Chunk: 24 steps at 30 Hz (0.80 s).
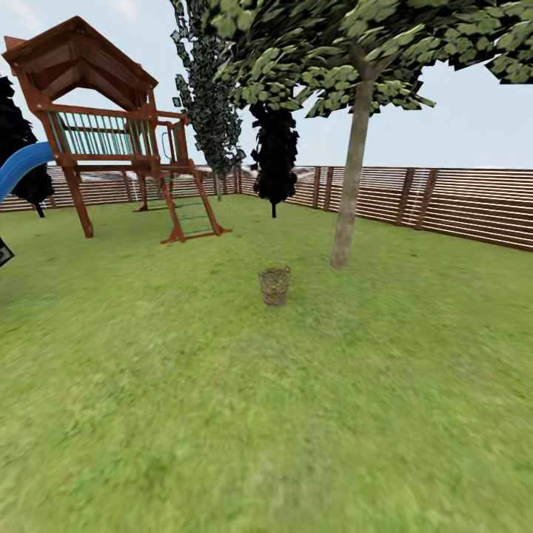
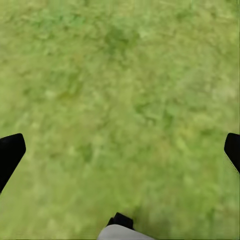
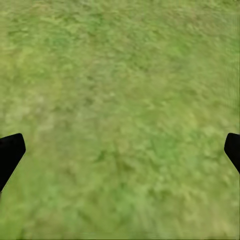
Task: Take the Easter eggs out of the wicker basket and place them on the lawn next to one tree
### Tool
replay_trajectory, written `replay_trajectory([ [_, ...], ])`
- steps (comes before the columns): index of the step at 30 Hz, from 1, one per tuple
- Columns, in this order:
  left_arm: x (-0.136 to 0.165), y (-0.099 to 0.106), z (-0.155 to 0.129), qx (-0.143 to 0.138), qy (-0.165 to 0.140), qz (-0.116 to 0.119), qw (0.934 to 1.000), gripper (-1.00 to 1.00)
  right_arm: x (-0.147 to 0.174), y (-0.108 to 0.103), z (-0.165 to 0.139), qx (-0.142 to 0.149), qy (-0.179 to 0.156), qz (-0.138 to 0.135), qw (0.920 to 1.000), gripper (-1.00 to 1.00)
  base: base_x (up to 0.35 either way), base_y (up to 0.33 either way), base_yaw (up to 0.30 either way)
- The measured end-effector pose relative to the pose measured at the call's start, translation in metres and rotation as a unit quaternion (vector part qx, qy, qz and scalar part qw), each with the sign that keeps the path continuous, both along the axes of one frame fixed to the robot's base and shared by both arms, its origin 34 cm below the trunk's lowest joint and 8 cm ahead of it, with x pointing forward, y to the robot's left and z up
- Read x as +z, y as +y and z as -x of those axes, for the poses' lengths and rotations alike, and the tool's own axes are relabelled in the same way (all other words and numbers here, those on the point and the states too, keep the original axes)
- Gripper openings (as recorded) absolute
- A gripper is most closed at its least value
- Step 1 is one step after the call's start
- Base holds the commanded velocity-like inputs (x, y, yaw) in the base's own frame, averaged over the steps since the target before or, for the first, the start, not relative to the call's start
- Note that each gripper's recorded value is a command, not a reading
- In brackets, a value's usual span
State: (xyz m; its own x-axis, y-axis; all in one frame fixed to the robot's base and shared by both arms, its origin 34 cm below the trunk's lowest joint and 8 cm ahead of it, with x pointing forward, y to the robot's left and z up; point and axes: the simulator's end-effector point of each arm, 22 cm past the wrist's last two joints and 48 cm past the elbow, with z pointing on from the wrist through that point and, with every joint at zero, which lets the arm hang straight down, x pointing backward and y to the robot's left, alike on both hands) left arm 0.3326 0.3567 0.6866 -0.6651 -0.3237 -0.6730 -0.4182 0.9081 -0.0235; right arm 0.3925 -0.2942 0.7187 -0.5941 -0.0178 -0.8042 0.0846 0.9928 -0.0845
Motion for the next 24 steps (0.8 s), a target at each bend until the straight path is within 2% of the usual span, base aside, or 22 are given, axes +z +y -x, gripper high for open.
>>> replay_trajectory([
  [24,-0.0026,0.0001,0.0038,0.000,0.006,0.000,1.0000,1.00,-0.0035,0.0003,0.0036,0.000,0.006,0.000,1.0000,1.00,0.342,0.071,0.031],
])
